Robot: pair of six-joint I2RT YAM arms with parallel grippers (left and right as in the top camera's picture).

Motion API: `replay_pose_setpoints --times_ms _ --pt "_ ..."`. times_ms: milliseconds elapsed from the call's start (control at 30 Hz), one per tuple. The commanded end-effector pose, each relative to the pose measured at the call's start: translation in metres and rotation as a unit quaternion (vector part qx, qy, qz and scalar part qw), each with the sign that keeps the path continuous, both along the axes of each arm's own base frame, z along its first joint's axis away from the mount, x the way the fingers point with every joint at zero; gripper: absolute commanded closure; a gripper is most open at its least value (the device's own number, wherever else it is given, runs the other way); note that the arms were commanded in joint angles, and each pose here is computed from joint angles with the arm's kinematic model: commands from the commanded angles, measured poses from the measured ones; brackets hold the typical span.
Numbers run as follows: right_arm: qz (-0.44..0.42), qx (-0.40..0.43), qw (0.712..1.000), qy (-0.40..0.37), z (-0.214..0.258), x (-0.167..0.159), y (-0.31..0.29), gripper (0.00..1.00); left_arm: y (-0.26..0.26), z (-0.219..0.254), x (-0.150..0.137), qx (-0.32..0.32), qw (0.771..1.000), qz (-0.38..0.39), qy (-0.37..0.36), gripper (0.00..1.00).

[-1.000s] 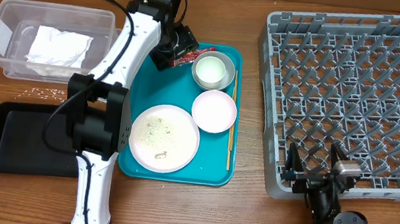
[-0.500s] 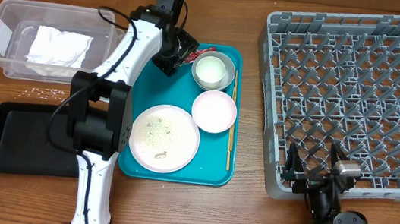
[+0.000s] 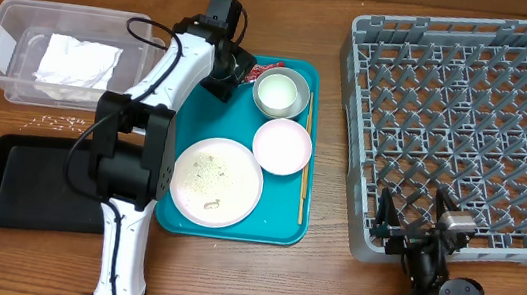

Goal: Sort waste into correct bins and load items into the dishwasher
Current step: 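Lower the left gripper onto the red snack wrapper and grasp it, then carry the red wrapper left and drop it into the clear bin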

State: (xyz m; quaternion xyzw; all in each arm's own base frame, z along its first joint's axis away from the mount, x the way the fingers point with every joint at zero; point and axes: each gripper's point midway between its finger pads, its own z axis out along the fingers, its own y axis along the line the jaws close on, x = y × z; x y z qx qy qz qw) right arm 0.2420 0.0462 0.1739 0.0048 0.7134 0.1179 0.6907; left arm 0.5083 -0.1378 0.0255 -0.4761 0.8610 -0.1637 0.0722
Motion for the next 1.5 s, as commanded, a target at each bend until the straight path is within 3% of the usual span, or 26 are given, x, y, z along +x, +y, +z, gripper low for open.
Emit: replay_pose_setpoints --times_ms 0,567,833,1067,1267,1467 --pt "0.0 -0.001 1.0 -0.003 -0.001 0.0 0.0 0.0 0.002 -0.011 -0.003 0.015 1.0 0.007 0.008 0.37" --pt "0.0 -0.001 1.0 -0.003 -0.001 0.0 0.0 0.0 0.007 -0.012 0.004 0.031 0.999 0.014 -0.006 0.51" --pt "0.0 -0.001 1.0 -0.003 -0.001 0.0 0.0 0.0 0.007 -0.024 0.002 0.033 0.999 0.013 0.004 0.68" --pt "0.0 -0.001 1.0 -0.003 -0.001 0.0 0.0 0.0 0.009 -0.025 0.002 0.037 0.999 0.009 0.004 0.96" --pt "0.0 -0.001 1.0 -0.003 -0.001 0.0 0.0 0.0 0.015 -0.013 0.001 0.04 0.999 -0.003 0.0 0.96" --pt "0.0 -0.001 1.0 -0.003 -0.001 0.0 0.0 0.0 0.033 0.049 0.013 0.066 0.995 -0.025 -0.068 0.96"
